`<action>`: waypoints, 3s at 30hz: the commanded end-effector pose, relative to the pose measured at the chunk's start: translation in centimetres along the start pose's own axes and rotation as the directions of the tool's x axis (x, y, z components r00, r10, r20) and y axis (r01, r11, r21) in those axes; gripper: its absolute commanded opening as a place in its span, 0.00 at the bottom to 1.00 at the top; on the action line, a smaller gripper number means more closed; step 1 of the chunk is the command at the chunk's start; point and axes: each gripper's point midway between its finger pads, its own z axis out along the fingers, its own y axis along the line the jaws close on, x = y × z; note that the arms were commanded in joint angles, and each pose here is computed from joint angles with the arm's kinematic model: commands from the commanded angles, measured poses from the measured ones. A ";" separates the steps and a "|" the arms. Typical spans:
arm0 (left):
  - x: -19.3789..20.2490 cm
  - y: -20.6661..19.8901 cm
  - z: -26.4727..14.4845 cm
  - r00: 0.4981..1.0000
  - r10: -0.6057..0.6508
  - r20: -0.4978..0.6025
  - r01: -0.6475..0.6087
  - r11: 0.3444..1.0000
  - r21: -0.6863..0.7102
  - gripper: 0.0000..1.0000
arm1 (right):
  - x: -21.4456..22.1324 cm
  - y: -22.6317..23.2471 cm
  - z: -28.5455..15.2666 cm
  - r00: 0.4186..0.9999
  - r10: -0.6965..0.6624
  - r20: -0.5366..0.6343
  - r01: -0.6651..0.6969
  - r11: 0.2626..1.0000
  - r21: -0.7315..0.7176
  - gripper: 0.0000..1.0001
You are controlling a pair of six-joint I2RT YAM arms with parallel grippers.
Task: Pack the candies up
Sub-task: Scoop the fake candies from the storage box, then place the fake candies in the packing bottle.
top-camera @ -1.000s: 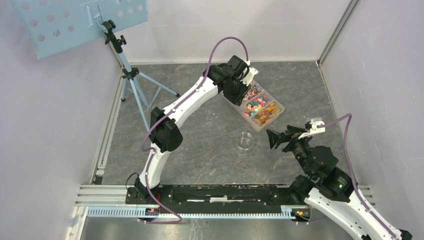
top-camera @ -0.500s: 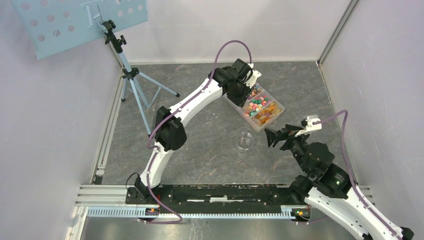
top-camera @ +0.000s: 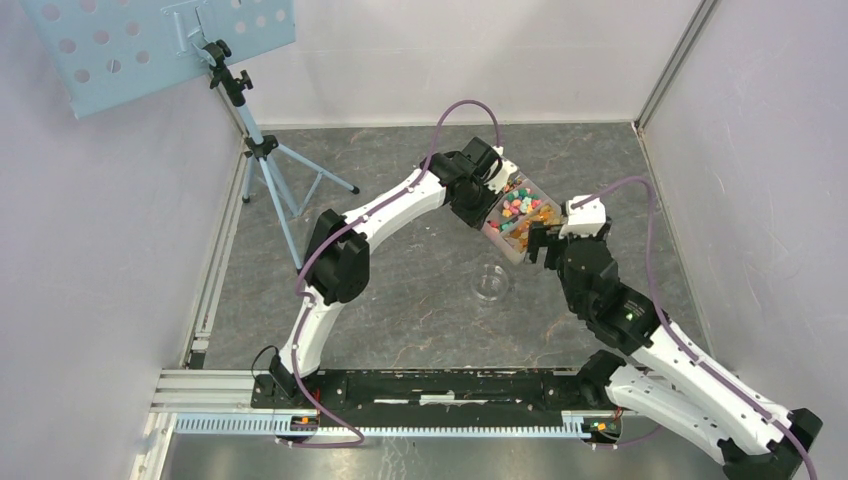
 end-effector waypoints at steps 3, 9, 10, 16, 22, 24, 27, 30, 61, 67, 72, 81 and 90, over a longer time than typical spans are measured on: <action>-2.5 0.2 -2.9 0.994 0.009 0.106 -0.006 1.000 -0.029 0.02 | -4.2 -2.5 1.6 0.993 0.067 0.102 -0.076 0.993 0.088 0.93; -2.9 0.3 -2.9 0.992 0.021 0.126 -0.017 0.999 -0.034 0.02 | -3.3 -4.2 3.8 0.996 0.051 0.071 -0.060 0.989 0.133 0.91; -2.9 0.3 -2.8 0.992 0.020 0.125 -0.016 0.999 -0.032 0.02 | -3.1 -4.3 4.1 0.997 0.052 0.065 -0.060 0.990 0.130 0.91; -1.6 0.2 -2.3 0.994 0.017 0.109 -0.014 1.000 -0.027 0.02 | -1.2 -4.9 5.6 0.996 0.082 0.039 -0.086 0.991 0.106 0.87; -0.6 0.2 -3.0 0.991 0.037 0.125 -0.033 0.999 -0.037 0.02 | 0.5 -4.8 6.6 0.994 0.113 -0.005 -0.113 0.992 0.048 0.83; -0.4 0.2 -3.2 0.989 0.047 0.137 -0.043 0.998 -0.036 0.02 | 0.4 -5.0 6.4 0.993 0.121 0.007 -0.122 0.992 0.046 0.83; 0.0 0.2 -2.9 0.986 0.057 0.154 -0.052 0.998 -0.034 0.02 | 0.3 -5.1 6.4 0.992 0.125 0.011 -0.125 0.991 0.035 0.83; 0.6 0.1 -2.5 0.984 0.059 0.168 -0.054 0.998 -0.030 0.02 | 0.4 -5.1 6.3 0.992 0.129 0.008 -0.129 0.991 0.027 0.84; 1.8 -1.1 -9.0 0.909 0.115 0.401 -0.108 0.993 -0.038 0.02 | -0.9 -2.5 3.3 0.987 0.162 0.013 -0.158 0.975 -0.154 0.89; 2.8 -2.0 -12.9 0.909 0.108 0.402 -0.110 0.994 -0.018 0.02 | -0.1 -1.1 1.9 0.988 0.154 -0.016 -0.153 0.958 -0.242 0.98; 4.6 -2.9 -16.4 0.919 0.071 0.388 -0.084 0.996 0.019 0.02 | -0.5 -1.3 0.5 0.993 0.116 0.001 -0.112 0.959 -0.259 0.98; 7.8 -4.6 -21.4 0.936 0.008 0.352 -0.033 0.997 0.065 0.02 | -1.3 -1.5 -1.7 0.990 0.131 0.059 -0.110 0.955 -0.275 0.98; 10.6 -6.1 -21.9 0.955 0.003 0.295 -0.027 0.997 0.078 0.02 | -0.4 -1.7 -1.3 0.994 0.106 0.026 -0.096 0.961 -0.260 0.98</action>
